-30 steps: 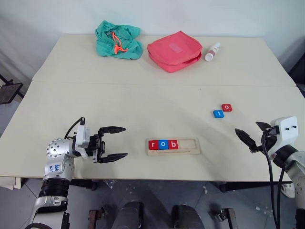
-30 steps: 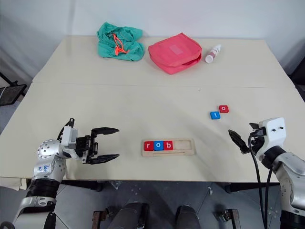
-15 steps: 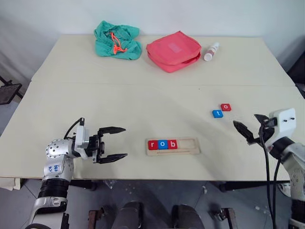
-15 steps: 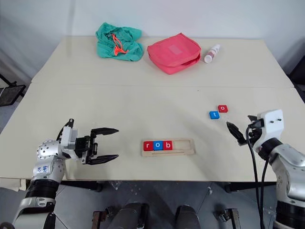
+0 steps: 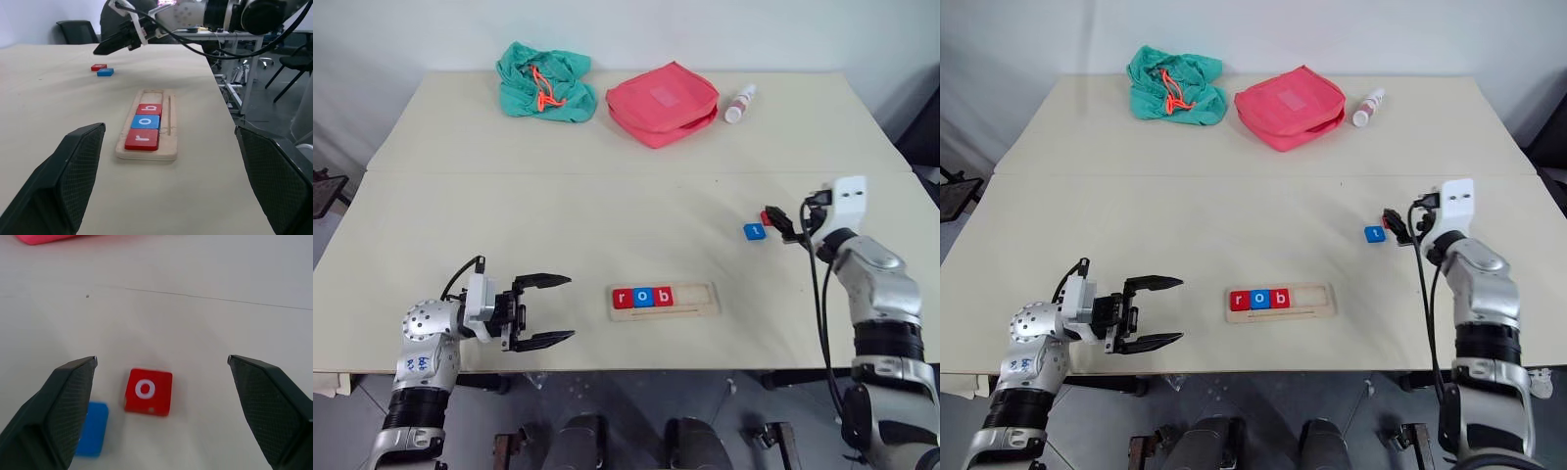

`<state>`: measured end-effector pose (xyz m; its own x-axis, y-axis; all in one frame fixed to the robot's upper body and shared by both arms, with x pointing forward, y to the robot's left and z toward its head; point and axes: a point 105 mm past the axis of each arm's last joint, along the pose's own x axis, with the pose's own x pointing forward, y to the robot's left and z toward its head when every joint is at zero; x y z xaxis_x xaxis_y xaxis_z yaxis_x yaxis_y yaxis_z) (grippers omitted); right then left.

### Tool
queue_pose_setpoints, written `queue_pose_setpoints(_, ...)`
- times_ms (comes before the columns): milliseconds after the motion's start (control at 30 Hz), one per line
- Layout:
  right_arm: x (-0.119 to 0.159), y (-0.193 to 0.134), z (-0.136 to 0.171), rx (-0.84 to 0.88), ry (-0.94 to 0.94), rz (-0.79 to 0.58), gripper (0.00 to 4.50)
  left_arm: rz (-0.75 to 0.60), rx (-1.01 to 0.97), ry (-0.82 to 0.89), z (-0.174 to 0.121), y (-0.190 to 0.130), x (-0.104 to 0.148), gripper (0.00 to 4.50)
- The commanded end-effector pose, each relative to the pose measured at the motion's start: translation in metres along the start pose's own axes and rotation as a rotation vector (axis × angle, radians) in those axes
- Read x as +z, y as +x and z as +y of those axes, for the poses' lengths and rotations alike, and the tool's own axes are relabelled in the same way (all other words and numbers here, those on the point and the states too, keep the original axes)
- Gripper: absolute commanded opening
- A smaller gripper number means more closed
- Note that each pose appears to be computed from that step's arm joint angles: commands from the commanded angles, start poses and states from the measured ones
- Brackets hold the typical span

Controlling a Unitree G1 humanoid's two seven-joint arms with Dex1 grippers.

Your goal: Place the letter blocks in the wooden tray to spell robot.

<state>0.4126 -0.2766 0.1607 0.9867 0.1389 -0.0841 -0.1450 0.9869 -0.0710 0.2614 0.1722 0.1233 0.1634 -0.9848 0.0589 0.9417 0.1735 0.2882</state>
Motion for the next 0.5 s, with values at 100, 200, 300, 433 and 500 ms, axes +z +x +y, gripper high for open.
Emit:
queue_pose_setpoints(100, 0.004, 0.013, -0.003, -0.013, -0.034, -0.005, 4.48, -0.011, 0.025, 0.036, -0.003, -0.003, 0.01, 4.5)
queue_pose_setpoints(200, 0.002, 0.018, -0.004, -0.027, -0.034, 0.014, 4.48, -0.01, 0.034, 0.037, -0.005, -0.004, 0.01, 4.5)
queue_pose_setpoints(300, 0.001, 0.021, -0.007, -0.044, -0.038, 0.023, 4.48, -0.009, 0.04, 0.037, -0.006, -0.004, 0.01, 4.5)
queue_pose_setpoints(433, -0.005, 0.023, -0.009, -0.056, -0.038, 0.044, 4.48, -0.012, 0.045, 0.037, -0.007, -0.003, 0.009, 4.5)
queue_pose_setpoints(500, -0.006, 0.023, -0.01, -0.059, -0.039, 0.05, 4.48, -0.013, 0.047, 0.037, -0.007, -0.003, 0.009, 4.5)
